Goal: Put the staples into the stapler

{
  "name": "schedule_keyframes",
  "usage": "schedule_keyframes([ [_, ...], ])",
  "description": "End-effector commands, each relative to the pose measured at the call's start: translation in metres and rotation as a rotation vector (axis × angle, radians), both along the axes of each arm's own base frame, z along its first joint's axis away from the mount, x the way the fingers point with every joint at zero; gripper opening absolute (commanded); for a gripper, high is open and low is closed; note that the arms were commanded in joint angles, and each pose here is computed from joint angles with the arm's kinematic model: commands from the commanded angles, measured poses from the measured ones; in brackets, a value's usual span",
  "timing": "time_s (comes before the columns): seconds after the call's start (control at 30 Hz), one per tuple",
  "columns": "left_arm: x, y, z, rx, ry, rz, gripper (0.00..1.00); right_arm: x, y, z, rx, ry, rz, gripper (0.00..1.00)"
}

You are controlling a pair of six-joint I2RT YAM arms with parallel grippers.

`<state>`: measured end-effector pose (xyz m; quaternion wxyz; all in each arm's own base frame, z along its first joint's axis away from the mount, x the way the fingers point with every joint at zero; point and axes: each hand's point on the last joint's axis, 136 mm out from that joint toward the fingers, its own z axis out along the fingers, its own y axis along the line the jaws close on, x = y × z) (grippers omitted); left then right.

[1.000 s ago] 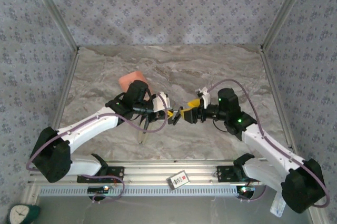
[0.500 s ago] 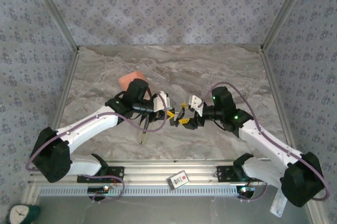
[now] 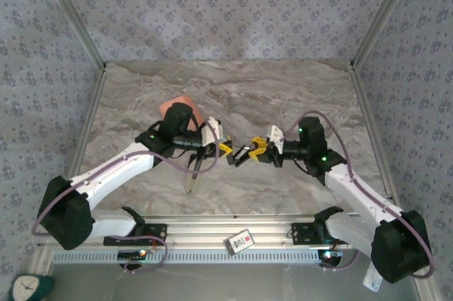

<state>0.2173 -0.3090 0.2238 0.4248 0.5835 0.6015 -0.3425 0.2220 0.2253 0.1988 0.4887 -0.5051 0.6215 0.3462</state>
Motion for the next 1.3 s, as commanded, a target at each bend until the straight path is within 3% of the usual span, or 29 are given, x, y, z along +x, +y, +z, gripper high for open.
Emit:
schedule_keyframes([
  [0.0, 0.000, 0.011, 0.073, -0.221, -0.048, -0.004, 0.00, 0.009, -0.017, -0.004, 0.075, 0.014, -0.078, 0.09],
  [0.17, 0.014, 0.039, 0.114, -0.348, -0.045, 0.087, 0.00, 0.020, -0.037, -0.010, 0.171, 0.029, -0.186, 0.08],
  [0.37, 0.027, 0.071, 0.168, -0.527, -0.027, 0.177, 0.00, 0.032, -0.044, -0.024, 0.166, -0.002, -0.295, 0.05],
  [0.73, 0.026, 0.089, 0.239, -0.700, -0.097, 0.234, 0.00, 0.038, -0.029, -0.050, 0.107, 0.052, -0.257, 0.08],
  [0.87, 0.022, 0.090, 0.247, -0.701, -0.122, 0.233, 0.00, 0.039, -0.018, -0.059, 0.057, 0.069, -0.232, 0.19],
  [1.1, 0.019, 0.083, 0.235, -0.633, -0.130, 0.223, 0.00, 0.044, -0.015, -0.052, 0.037, 0.066, -0.222, 0.51],
  [1.27, 0.016, 0.077, 0.226, -0.581, -0.146, 0.201, 0.00, 0.042, -0.010, -0.035, 0.004, 0.047, -0.204, 0.59],
])
